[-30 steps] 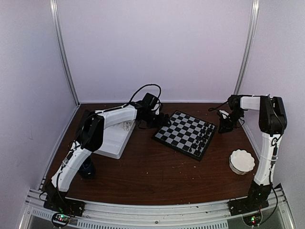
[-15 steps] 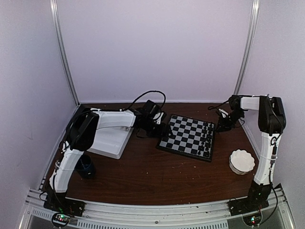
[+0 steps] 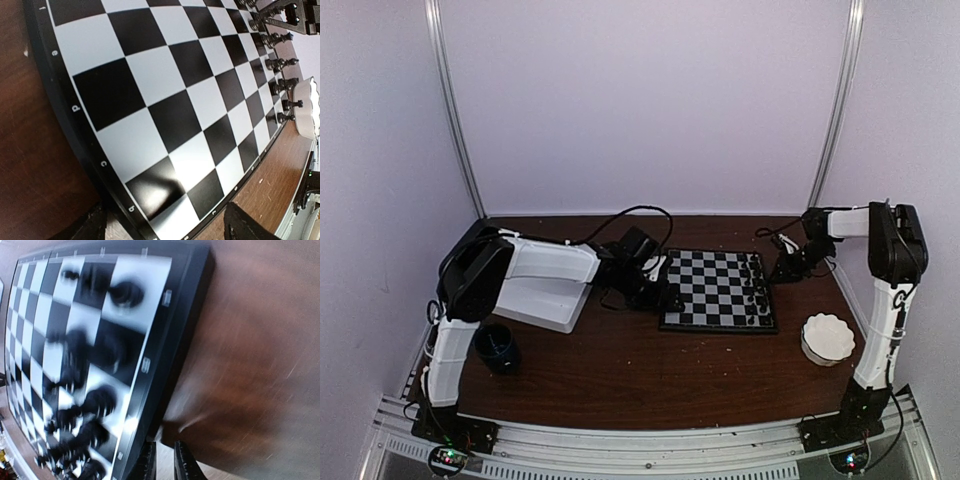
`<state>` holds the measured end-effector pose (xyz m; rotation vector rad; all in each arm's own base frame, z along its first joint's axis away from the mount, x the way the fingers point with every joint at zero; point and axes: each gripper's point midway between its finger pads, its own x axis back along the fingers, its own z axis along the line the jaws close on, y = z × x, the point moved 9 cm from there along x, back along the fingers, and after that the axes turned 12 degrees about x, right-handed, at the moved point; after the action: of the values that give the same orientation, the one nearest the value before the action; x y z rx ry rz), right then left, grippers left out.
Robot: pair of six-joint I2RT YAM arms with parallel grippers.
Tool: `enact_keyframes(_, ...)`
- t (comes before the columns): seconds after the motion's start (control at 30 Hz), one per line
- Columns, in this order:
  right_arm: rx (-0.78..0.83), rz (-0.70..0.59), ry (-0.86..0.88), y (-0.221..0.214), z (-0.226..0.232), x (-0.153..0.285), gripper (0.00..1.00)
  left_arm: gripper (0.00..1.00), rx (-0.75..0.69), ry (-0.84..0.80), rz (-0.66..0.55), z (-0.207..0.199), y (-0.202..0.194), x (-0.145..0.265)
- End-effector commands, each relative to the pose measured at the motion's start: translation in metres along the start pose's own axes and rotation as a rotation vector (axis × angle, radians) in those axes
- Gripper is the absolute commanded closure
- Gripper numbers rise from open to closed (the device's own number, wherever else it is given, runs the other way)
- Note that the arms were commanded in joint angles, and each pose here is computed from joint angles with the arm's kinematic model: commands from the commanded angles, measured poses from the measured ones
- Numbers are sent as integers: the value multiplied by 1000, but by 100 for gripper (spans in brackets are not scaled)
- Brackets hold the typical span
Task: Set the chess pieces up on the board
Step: Adjust the chessboard at the center of the board, then move the chessboard to the center of the board.
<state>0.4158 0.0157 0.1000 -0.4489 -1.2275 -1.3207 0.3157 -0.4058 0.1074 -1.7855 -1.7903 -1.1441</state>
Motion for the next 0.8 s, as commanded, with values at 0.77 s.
enact_keyframes(0.77,-27,8,50,3,35,30,57,41,174,46,-210,25,51,40)
